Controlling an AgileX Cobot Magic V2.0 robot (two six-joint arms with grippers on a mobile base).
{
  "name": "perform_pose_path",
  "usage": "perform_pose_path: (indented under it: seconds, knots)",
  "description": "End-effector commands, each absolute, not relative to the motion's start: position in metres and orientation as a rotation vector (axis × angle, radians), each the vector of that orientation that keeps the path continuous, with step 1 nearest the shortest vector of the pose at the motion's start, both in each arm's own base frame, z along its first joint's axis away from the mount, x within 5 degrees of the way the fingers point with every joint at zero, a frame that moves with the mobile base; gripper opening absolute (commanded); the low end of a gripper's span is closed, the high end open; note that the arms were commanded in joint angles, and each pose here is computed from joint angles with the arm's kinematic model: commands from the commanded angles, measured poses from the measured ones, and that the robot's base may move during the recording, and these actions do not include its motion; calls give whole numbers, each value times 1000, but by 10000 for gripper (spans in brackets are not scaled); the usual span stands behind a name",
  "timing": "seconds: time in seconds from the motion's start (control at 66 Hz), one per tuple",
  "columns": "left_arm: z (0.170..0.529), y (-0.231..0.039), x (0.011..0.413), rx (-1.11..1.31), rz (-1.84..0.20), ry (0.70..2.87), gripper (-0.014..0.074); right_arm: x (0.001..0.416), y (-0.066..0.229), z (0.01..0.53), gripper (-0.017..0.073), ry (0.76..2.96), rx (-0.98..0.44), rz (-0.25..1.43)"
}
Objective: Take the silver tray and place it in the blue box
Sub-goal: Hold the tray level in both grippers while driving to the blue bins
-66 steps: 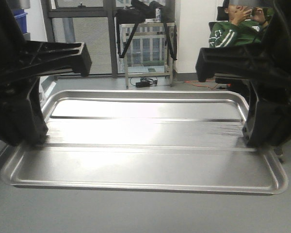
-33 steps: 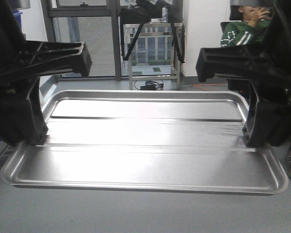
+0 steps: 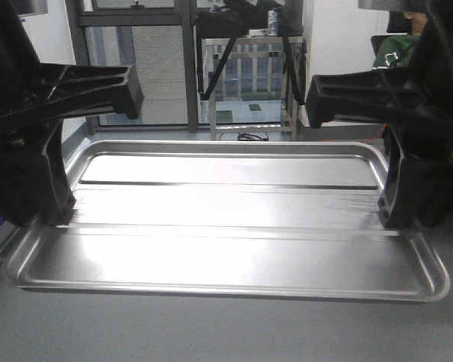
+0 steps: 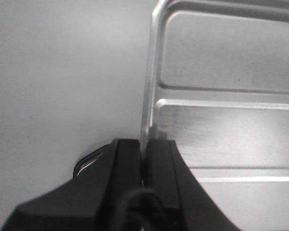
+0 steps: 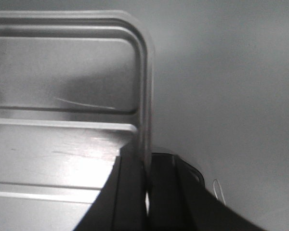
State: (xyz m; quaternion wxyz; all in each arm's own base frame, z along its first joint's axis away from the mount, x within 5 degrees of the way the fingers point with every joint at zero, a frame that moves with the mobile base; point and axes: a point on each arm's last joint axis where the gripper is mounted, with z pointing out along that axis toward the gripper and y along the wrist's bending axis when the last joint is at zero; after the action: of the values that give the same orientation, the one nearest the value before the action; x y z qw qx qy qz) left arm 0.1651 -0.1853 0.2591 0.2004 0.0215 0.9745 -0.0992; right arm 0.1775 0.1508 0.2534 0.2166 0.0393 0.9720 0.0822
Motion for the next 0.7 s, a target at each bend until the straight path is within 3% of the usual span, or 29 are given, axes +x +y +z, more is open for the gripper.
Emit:
perform_pose_path:
  seconds: [0.0,0.682]
  knots:
    - [274,-184,165,63,-309,2667,-104,179,147,265,59,2644,80,215]
    - [274,-184,165,66,-306,2665,-104,179,147,265,59,2645,79,213]
